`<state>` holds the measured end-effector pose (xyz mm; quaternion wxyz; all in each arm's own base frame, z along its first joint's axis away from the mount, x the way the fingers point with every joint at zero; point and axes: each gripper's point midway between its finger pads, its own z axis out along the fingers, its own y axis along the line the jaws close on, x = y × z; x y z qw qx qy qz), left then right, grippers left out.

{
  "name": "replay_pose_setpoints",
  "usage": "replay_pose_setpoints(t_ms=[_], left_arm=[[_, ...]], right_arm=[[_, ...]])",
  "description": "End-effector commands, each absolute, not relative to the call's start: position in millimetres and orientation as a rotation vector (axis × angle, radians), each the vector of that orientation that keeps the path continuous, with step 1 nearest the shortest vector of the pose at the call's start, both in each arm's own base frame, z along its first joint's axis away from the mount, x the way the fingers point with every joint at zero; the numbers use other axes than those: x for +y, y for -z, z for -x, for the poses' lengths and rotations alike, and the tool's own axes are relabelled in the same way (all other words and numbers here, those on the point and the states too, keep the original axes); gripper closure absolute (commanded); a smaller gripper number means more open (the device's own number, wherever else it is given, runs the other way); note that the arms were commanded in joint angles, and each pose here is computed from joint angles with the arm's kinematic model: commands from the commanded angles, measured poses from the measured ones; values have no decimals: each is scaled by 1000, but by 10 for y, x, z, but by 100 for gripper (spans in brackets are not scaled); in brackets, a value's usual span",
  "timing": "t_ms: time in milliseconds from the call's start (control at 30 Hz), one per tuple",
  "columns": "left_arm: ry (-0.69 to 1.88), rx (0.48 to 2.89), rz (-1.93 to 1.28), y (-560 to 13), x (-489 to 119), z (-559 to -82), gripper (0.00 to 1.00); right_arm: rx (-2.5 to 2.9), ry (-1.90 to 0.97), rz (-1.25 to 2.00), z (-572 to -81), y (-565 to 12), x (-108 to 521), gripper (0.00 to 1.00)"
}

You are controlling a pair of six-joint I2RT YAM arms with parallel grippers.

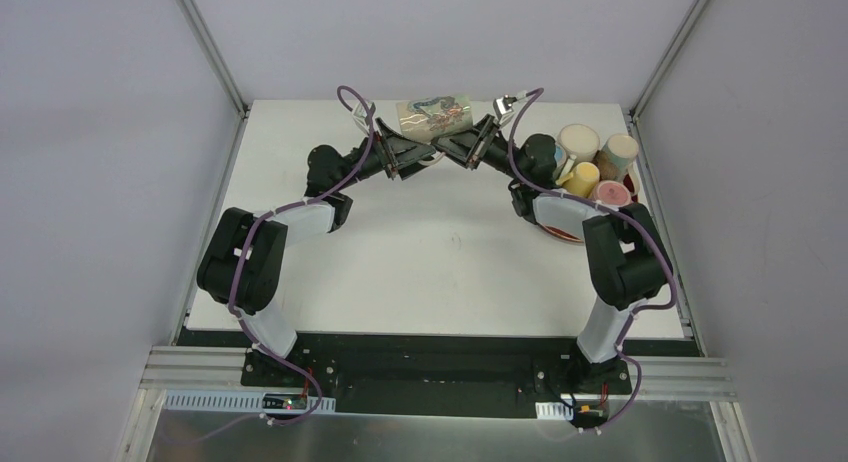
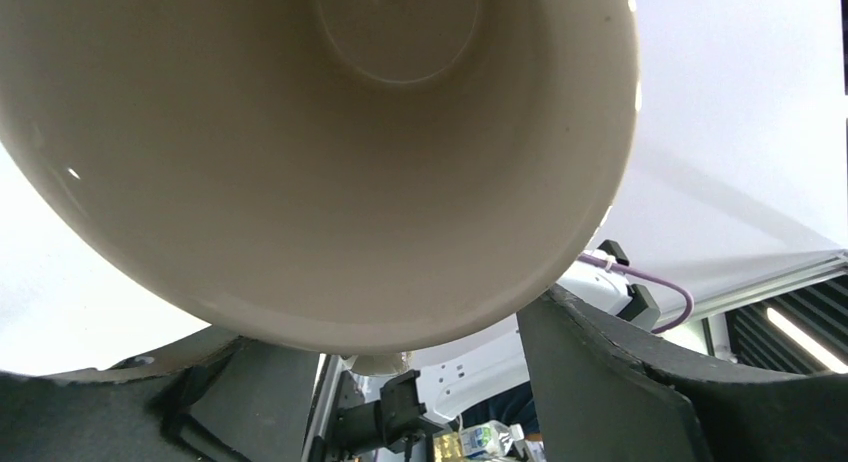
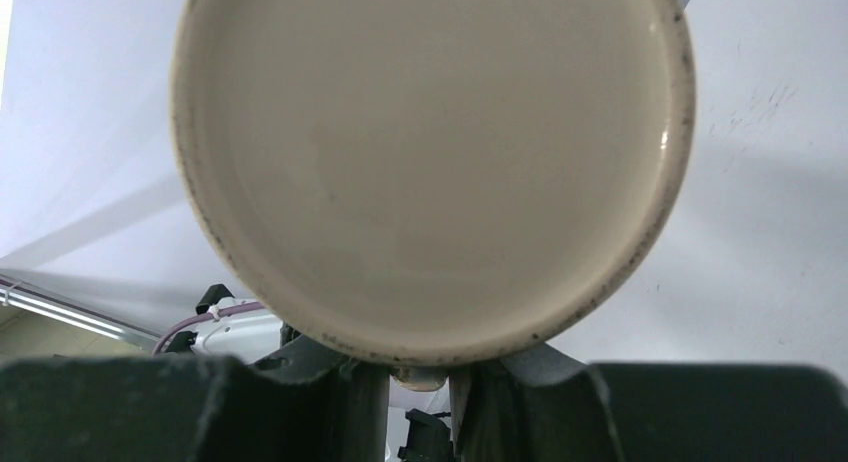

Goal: Turn the mug right side up
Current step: Turn over the cup on the tray.

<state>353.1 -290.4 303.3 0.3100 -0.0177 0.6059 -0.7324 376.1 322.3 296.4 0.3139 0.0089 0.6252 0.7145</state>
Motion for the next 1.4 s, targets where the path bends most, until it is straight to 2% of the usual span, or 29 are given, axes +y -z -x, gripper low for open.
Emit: replay_pose_setpoints(t_ms=[0, 67, 500, 667, 867, 1033, 1200, 1367], left_arm=[[1952, 1392, -69, -3585, -2860, -3412, 31], [1954, 1385, -70, -3601, -2856, -3409, 35], [1953, 1364, -86, -3623, -2855, -3400, 39], [1955, 1368, -78, -3610, -2860, -3413, 52], [1961, 1369, -67, -3595, -2862, -3430, 57], [1963, 1369, -61, -3597, -2860, -3435, 73], [1959, 1383, -52, -3561, -2864, -3445, 100], [1949, 1394, -40, -3518, -2865, -3465, 100]], right_arm=[[1430, -1923, 171, -3502, -3405, 3298, 100], [1433, -1929, 172, -3486, -3376, 3326, 100], [1441, -1970, 172, -3405, -3306, 3465, 100], [1446, -1979, 179, -3393, -3278, 3507, 100], [1449, -1986, 188, -3374, -3258, 3529, 100], [1448, -1986, 199, -3356, -3258, 3528, 100], [1440, -1987, 209, -3348, -3294, 3513, 100], [1435, -1989, 213, -3347, -3327, 3497, 100]])
